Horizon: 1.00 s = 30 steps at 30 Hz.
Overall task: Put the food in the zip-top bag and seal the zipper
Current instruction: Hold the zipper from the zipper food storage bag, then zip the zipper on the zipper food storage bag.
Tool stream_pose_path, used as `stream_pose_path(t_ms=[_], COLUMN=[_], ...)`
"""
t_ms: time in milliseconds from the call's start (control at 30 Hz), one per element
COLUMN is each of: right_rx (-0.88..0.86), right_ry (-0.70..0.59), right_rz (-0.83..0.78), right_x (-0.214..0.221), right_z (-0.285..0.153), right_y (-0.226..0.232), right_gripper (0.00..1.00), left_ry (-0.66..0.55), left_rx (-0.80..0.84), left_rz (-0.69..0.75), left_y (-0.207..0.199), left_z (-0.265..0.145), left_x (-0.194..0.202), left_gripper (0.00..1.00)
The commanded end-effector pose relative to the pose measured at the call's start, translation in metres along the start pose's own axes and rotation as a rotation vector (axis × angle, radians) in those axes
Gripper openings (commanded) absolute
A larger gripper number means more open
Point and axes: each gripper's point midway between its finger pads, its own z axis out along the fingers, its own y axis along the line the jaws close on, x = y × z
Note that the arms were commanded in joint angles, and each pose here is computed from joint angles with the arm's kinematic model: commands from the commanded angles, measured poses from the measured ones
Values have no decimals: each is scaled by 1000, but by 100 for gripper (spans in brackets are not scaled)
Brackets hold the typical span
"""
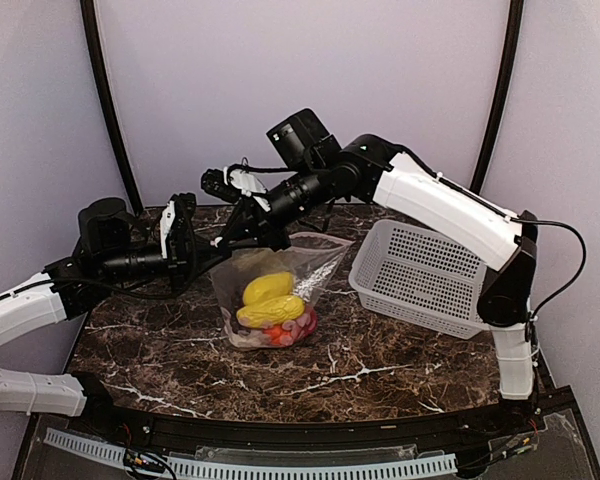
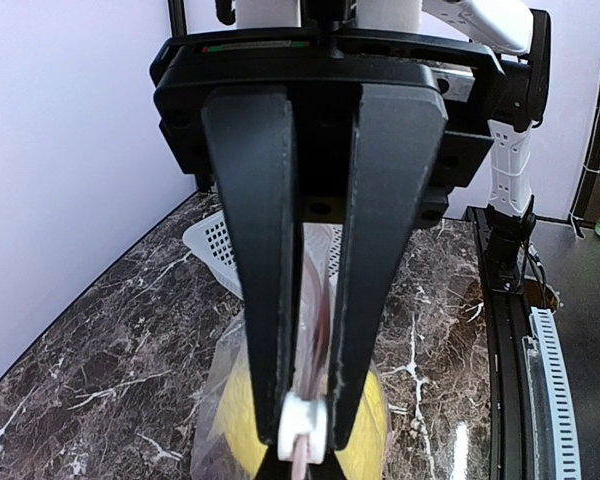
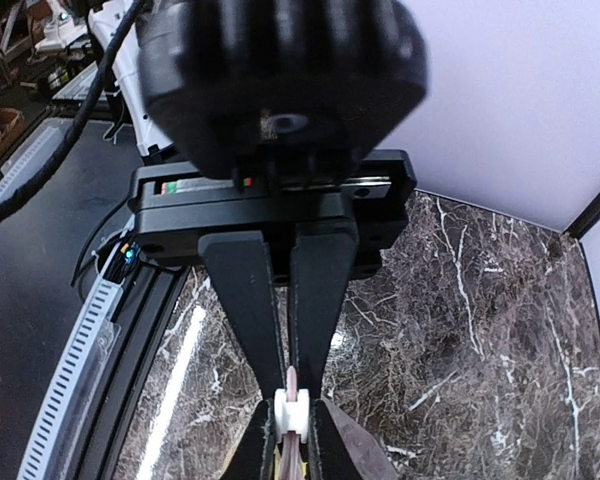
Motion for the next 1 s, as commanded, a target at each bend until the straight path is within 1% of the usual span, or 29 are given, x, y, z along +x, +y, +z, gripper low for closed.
stream_pose_path(t_ms=[0, 67, 300, 733, 967], right_rx=[2, 12, 83, 147, 187], right_ry=[-27, -23, 30, 94, 151], right_rz=[-21, -24, -54, 24, 65], right_x=[-13, -12, -1, 41, 71], right_z=[-2, -3, -8, -39, -60], right_y=[3, 2, -8, -28, -36], right_gripper=[4, 0, 0, 0, 0], left_ry=[-14, -12, -8, 13, -1], left_rx=[-15, -20, -53, -119, -147], left_rz=[15, 11, 14, 22, 22], left_y=[2, 3, 7, 18, 22], left_z=[-3, -3, -6, -4, -6], left_x=[-9, -8, -5, 9, 4], left_gripper=[1, 1, 1, 1, 1])
